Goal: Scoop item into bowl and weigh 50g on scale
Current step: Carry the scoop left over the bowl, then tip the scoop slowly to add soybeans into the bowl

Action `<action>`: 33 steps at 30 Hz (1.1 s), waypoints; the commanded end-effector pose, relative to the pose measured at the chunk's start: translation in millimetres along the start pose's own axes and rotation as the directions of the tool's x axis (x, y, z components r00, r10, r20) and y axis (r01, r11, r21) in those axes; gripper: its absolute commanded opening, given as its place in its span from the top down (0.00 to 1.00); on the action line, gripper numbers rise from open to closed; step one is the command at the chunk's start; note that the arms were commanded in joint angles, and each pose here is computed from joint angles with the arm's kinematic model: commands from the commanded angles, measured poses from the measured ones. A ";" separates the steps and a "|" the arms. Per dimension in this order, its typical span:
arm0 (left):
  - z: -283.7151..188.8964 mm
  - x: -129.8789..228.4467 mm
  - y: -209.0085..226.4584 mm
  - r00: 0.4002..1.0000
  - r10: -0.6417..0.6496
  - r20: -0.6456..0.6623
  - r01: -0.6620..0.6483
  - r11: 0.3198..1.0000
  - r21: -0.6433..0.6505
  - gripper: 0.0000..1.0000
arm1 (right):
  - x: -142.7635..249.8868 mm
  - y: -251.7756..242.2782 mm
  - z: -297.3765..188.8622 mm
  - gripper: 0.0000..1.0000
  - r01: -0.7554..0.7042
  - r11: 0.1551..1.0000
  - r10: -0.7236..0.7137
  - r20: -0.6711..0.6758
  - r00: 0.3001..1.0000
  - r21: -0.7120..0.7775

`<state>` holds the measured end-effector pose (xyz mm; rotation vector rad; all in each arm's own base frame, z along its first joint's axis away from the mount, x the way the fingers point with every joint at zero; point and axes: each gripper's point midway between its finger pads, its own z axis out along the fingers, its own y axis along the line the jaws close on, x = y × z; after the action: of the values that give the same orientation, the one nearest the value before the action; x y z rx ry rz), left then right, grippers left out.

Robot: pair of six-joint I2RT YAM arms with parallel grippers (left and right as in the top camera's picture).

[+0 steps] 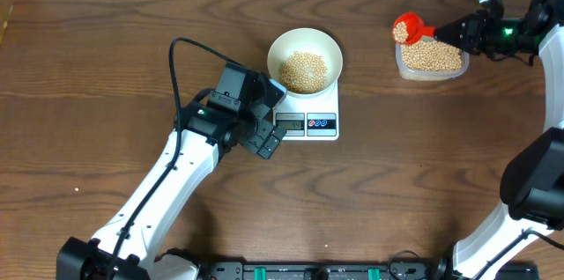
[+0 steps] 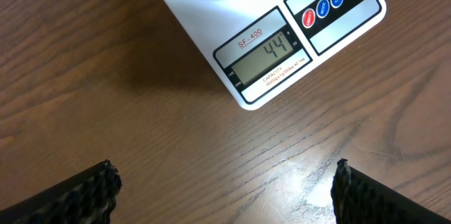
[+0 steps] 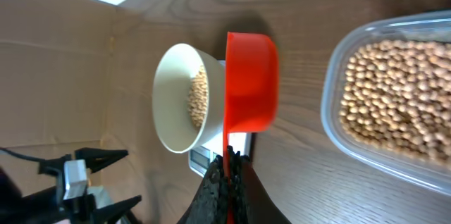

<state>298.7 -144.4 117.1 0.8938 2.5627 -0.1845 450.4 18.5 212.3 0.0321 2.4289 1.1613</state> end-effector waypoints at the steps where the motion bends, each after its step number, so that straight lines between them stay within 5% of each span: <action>1: 1.6 3.1 -2.1 1.000 0.006 -0.007 -0.006 1.000 0.014 0.02 | -2.5 25.4 -2.6 0.99 0.050 0.995 -0.048 0.019 0.999 -0.089; 26: 1.6 3.1 -2.1 1.000 0.006 -0.007 -0.006 1.000 0.014 0.02 | 41.7 121.3 96.8 0.99 0.412 0.884 -0.442 -0.110 0.890 -0.222; 33: 1.6 3.1 -2.1 1.000 0.006 -0.007 -0.006 1.000 0.014 0.02 | 53.9 116.9 119.4 0.99 0.478 0.871 -0.491 -0.181 0.852 -0.111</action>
<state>298.7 -144.4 117.1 0.8933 2.5629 -0.1846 431.5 189.2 212.2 -0.6594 2.3624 1.1369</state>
